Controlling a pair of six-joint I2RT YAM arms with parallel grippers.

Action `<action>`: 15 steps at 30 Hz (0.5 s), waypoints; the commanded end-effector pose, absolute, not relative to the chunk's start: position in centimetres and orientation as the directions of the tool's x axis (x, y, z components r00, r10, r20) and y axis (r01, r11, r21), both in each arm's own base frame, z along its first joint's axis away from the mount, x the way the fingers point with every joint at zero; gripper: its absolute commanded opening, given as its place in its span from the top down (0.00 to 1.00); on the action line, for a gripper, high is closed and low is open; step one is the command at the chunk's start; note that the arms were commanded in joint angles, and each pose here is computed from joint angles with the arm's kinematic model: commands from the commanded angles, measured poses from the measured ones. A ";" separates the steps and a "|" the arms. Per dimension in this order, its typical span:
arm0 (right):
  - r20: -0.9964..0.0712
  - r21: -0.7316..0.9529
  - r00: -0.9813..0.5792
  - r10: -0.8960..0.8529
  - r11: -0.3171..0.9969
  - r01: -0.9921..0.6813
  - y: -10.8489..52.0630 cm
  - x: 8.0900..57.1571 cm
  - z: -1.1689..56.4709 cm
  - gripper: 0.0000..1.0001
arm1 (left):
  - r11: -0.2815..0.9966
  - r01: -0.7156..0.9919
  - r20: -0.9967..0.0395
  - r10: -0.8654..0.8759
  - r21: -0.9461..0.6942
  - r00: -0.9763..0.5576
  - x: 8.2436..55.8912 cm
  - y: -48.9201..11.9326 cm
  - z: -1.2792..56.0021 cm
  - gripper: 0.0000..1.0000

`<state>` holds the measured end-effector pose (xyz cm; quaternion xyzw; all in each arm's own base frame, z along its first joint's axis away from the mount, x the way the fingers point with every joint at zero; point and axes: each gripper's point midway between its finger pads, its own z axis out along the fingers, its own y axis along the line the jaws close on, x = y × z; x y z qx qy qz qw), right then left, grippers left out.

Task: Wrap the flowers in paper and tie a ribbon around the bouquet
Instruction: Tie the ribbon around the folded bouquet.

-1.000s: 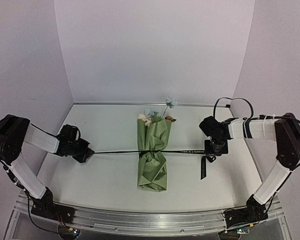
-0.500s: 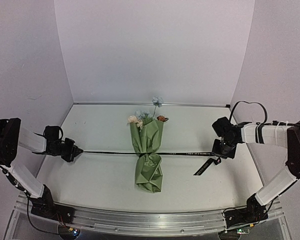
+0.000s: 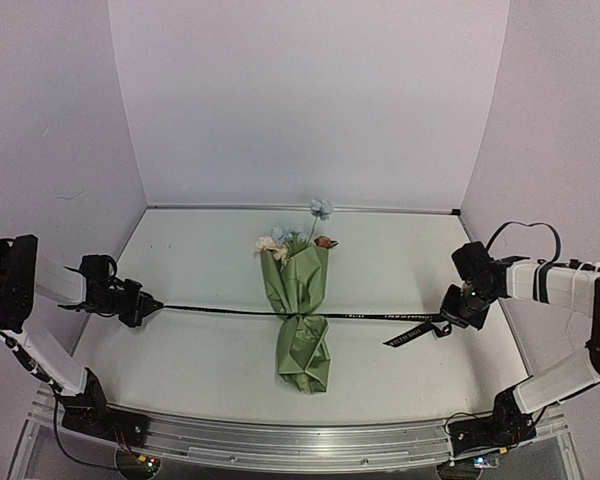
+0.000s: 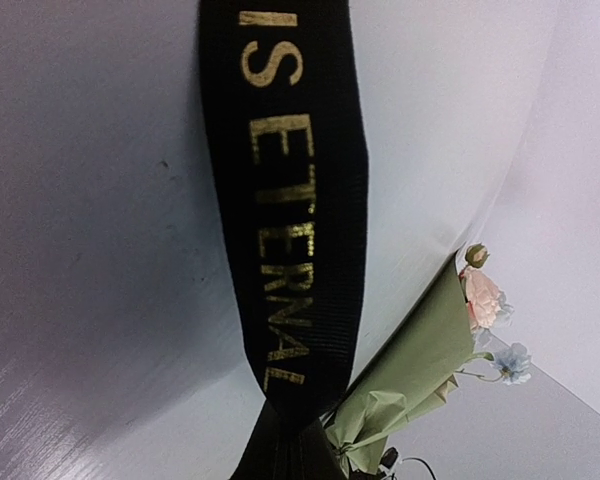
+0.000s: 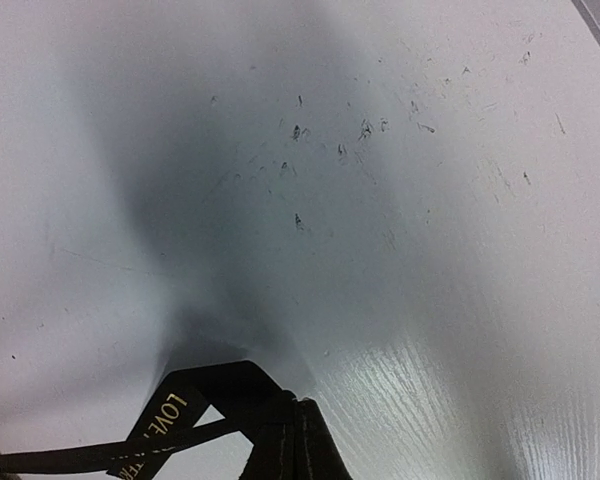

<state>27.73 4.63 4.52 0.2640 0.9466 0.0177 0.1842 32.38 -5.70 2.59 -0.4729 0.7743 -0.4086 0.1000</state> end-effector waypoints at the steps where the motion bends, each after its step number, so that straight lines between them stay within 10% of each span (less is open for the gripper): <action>1: -0.463 -0.133 -0.703 0.540 0.742 0.657 -3.5 24.7 5.6 1.00 | 0.212 -0.656 0.042 -0.936 -0.725 -0.350 35.1 1.3 2.9 1.00; 15: -0.543 -0.212 -0.782 0.306 0.851 0.480 -3.1 26.8 15.2 1.00 | 0.218 -0.618 0.019 -0.935 -0.755 -0.353 37.1 1.7 4.9 1.00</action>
